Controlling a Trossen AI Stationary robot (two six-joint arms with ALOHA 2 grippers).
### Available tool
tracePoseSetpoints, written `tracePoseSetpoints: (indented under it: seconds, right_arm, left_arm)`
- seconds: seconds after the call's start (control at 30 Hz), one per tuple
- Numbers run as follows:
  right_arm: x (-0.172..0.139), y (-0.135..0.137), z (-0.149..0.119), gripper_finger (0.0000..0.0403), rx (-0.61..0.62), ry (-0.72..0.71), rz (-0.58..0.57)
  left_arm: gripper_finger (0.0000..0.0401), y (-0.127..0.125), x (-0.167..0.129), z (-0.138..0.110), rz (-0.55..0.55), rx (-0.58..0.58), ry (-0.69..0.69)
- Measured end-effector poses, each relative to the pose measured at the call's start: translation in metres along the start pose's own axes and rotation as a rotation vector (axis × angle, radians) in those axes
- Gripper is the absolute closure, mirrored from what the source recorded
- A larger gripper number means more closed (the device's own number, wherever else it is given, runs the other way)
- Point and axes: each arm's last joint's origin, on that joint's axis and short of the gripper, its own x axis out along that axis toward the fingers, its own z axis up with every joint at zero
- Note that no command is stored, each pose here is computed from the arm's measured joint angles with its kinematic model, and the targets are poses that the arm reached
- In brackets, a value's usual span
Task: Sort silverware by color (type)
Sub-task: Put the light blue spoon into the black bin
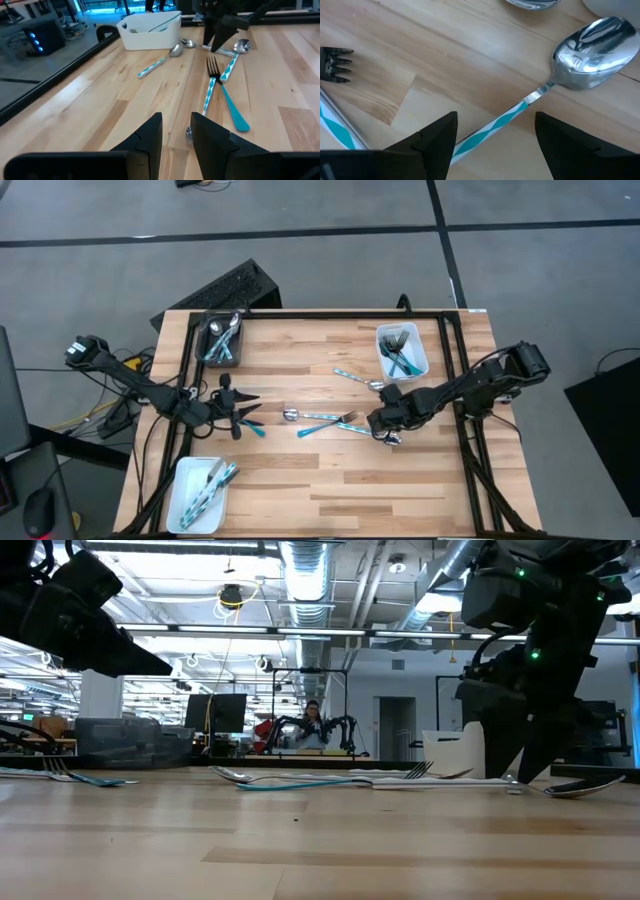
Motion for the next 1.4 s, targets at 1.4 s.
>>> tracePoseSetpoints:
  seconds: [1.4]
  right_arm:
    - [0.0003,0.0018,0.0035,0.0113,0.032,-0.058,0.011]
  left_arm:
    - [0.0310,-0.0009,0.0000,-0.0001,-0.030,0.010,0.005]
